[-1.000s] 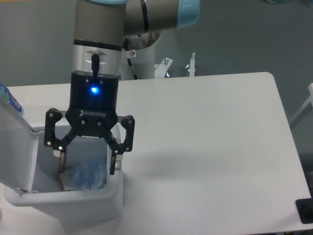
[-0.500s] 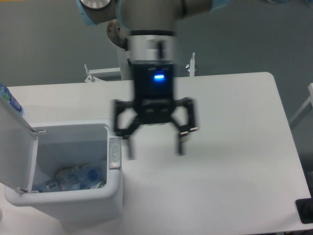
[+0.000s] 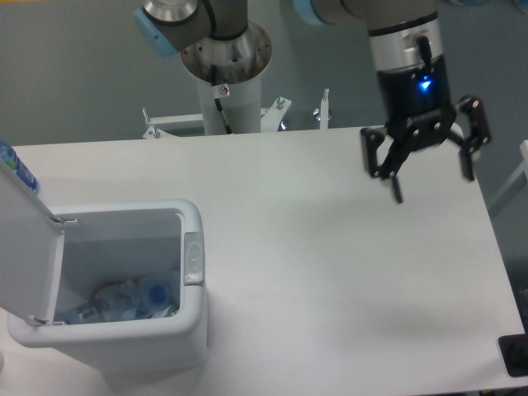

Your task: Place the trash in the trash can

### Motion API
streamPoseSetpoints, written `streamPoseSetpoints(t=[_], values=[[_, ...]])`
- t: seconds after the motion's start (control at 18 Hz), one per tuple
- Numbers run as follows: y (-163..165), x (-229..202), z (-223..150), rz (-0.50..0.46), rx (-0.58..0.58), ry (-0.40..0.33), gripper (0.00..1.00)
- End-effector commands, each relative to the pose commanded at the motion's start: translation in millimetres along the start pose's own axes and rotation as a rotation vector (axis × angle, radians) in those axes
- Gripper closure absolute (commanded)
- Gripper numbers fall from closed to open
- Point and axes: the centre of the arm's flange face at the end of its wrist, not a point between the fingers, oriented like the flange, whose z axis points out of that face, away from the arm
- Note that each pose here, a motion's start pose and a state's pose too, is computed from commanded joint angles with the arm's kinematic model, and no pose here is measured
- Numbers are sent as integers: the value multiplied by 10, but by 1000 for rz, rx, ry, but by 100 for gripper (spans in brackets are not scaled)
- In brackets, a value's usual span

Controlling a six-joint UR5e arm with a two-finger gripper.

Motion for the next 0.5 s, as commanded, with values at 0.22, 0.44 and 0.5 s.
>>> streamPoseSetpoints(t=[0.22,0.44,0.5], values=[[526,-67,-189,277,-117,55,0],[667,-168,-245,312,-171,136,0],[682,-207,-270,298,-171,128,0]])
